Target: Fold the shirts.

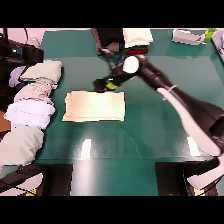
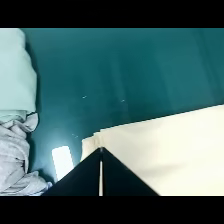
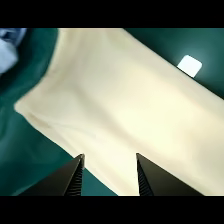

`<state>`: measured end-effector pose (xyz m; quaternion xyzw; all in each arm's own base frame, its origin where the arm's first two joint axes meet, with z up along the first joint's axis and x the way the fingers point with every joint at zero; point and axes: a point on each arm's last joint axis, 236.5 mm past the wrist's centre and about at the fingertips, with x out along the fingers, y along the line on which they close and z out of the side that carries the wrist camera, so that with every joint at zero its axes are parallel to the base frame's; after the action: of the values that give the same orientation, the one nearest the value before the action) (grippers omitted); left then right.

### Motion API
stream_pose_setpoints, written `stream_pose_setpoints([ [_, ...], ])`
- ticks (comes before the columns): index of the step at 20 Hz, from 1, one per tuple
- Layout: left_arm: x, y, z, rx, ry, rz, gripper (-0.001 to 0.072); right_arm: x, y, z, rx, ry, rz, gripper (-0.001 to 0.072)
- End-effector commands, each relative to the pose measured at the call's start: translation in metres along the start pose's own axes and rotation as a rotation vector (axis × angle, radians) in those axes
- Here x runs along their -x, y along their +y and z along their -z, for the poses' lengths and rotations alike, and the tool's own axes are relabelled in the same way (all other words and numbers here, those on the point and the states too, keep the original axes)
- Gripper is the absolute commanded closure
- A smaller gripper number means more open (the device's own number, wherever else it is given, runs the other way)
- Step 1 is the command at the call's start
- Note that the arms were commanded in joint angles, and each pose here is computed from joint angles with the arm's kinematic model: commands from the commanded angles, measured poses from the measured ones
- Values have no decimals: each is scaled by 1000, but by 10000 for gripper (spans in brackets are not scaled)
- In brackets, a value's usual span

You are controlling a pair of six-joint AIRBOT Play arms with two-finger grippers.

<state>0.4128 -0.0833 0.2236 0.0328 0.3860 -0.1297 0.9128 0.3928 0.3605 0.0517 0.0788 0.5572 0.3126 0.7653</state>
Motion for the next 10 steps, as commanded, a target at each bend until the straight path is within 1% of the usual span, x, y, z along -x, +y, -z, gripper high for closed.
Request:
stream_pose_setpoints([
  [1,-7,-24,-6,-37,-26,43,681,31,-95,45,-187,117,189,286],
  [2,-10,-31,-6,-46,-28,55,681,32,-109,53,-242,129,198,102],
  [3,-13,-36,-6,-54,-29,63,681,30,-120,62,-294,145,210,31],
  [6,-22,-50,-2,-75,-8,88,680,10,-134,83,-425,167,220,34],
  [8,-26,-55,1,-73,-2,102,680,-10,-120,83,-479,151,147,38],
  [10,-27,-56,1,-72,1,106,680,-30,-114,81,-530,139,116,48],
])
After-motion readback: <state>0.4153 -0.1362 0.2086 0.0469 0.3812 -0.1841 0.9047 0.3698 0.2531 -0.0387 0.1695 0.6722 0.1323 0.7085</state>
